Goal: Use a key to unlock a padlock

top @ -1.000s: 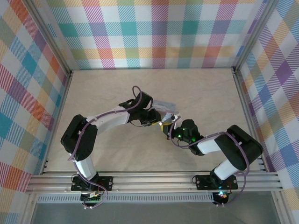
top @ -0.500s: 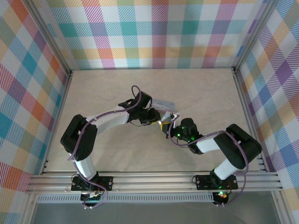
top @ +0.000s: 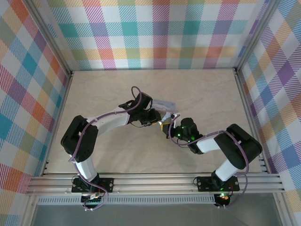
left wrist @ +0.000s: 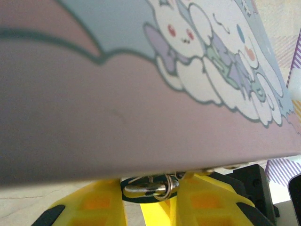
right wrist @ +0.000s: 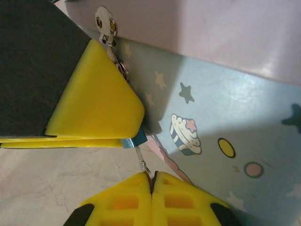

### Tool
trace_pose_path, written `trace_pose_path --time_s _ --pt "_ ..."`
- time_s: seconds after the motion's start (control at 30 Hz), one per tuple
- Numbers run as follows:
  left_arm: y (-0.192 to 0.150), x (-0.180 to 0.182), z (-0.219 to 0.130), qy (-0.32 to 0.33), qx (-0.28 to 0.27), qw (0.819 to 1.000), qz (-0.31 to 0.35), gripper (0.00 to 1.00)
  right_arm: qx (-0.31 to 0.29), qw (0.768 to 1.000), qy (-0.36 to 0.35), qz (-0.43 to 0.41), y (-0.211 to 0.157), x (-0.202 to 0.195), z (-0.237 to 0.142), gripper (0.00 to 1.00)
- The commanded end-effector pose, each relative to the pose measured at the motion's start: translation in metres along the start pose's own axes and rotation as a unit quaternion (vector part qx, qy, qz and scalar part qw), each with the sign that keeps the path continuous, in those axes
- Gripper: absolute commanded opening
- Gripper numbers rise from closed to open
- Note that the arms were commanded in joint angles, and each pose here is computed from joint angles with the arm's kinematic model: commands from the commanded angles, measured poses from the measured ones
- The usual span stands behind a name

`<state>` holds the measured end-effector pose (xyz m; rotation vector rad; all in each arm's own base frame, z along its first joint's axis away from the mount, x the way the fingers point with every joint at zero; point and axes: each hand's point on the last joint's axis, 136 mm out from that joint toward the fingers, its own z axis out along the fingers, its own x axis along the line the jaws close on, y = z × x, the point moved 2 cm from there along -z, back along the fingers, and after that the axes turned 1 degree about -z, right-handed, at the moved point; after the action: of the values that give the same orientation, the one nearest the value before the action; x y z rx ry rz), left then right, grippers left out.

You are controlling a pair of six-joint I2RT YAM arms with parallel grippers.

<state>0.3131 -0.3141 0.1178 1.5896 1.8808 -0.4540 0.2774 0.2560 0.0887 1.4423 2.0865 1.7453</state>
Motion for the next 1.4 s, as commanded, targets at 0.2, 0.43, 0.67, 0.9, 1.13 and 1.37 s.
trace_pose_path --time_s 0.2,0.43,0.67,0.9,1.13,1.37 --pt "-0.010 -0.008 0.002 -0.025 0.014 1.000 0.002 0.08 -0.077 0.992 0.098 -0.007 0.053 0.044 0.010 0.02" --pt "-0.009 -0.012 0.000 -0.032 0.012 0.999 -0.001 0.08 -0.068 0.994 0.087 -0.011 0.038 0.036 0.013 0.02" --pt "-0.008 -0.012 0.000 -0.032 0.012 0.999 -0.002 0.08 -0.067 0.995 0.072 -0.020 0.032 0.028 0.017 0.02" --pt "-0.009 -0.014 -0.001 -0.034 0.012 0.999 -0.002 0.08 -0.089 0.992 0.084 -0.014 0.036 0.031 0.014 0.02" --pt "-0.009 -0.013 0.000 -0.033 0.014 0.999 -0.001 0.08 -0.102 0.989 0.104 -0.007 0.048 0.040 0.013 0.01" --pt "-0.010 -0.007 0.002 -0.022 0.015 1.000 0.003 0.08 -0.109 0.988 0.112 -0.005 0.061 0.046 0.008 0.00"
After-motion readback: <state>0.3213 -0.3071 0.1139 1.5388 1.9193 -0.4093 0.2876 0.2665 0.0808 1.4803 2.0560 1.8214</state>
